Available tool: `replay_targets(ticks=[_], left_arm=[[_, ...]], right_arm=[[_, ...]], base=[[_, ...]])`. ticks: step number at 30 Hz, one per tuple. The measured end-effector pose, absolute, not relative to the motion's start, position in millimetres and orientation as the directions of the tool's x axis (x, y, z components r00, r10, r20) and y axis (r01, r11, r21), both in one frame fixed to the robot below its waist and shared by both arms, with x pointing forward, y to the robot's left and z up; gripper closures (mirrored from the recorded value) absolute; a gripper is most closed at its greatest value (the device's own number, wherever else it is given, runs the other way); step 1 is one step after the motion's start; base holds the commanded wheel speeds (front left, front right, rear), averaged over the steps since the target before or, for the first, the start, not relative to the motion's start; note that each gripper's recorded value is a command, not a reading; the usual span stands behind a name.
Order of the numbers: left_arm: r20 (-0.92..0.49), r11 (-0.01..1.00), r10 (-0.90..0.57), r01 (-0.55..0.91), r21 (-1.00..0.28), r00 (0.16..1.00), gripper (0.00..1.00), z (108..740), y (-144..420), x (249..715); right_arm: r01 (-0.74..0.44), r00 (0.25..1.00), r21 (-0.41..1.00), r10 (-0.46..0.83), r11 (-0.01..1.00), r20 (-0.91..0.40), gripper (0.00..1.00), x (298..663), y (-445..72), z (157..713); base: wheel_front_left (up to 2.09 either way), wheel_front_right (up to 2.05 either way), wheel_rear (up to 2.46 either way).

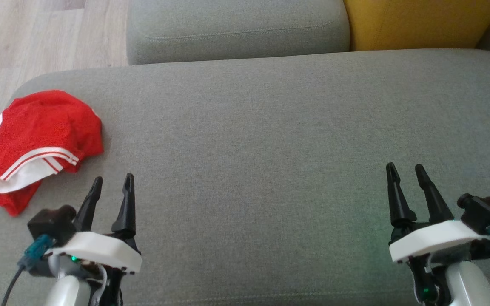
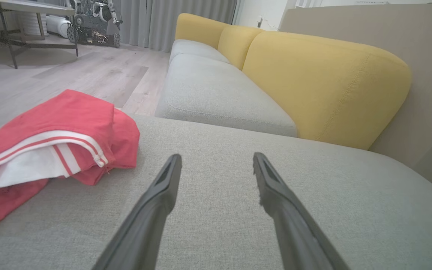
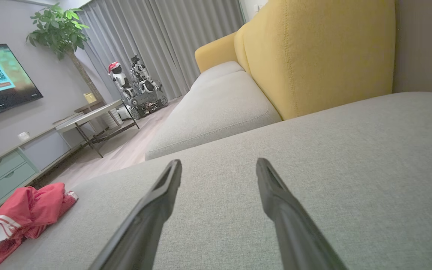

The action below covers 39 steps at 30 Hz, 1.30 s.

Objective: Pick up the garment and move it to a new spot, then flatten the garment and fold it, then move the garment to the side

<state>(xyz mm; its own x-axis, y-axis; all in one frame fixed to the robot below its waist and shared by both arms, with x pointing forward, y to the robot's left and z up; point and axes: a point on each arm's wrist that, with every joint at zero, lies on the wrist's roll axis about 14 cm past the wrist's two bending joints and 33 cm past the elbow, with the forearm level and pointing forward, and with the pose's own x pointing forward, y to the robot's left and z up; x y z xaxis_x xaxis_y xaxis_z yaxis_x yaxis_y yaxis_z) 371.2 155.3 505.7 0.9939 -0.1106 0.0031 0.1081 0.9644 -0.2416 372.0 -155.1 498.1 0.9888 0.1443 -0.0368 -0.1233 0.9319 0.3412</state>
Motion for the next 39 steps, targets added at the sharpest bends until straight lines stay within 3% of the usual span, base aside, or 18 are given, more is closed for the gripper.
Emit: replay_targets(ticks=[23, 39], left_arm=[[0.012, 0.99, -0.13, 0.13, -0.055, 0.991, 0.0, 494.9, 150.5, 367.6], [-0.005, 0.99, -0.142, 0.142, -0.013, 0.99, 0.0, 484.5, 147.5, 364.5]], right_arm=[[-0.171, 0.984, 0.121, 0.175, 0.978, -0.026, 0.0, 371.1, -147.4, 500.8], [-0.165, 0.986, 0.094, 0.167, 0.982, -0.017, 0.0, 370.9, -147.2, 502.6]], base=[[0.0, 0.0, 0.0], [0.0, 0.0, 0.0]])
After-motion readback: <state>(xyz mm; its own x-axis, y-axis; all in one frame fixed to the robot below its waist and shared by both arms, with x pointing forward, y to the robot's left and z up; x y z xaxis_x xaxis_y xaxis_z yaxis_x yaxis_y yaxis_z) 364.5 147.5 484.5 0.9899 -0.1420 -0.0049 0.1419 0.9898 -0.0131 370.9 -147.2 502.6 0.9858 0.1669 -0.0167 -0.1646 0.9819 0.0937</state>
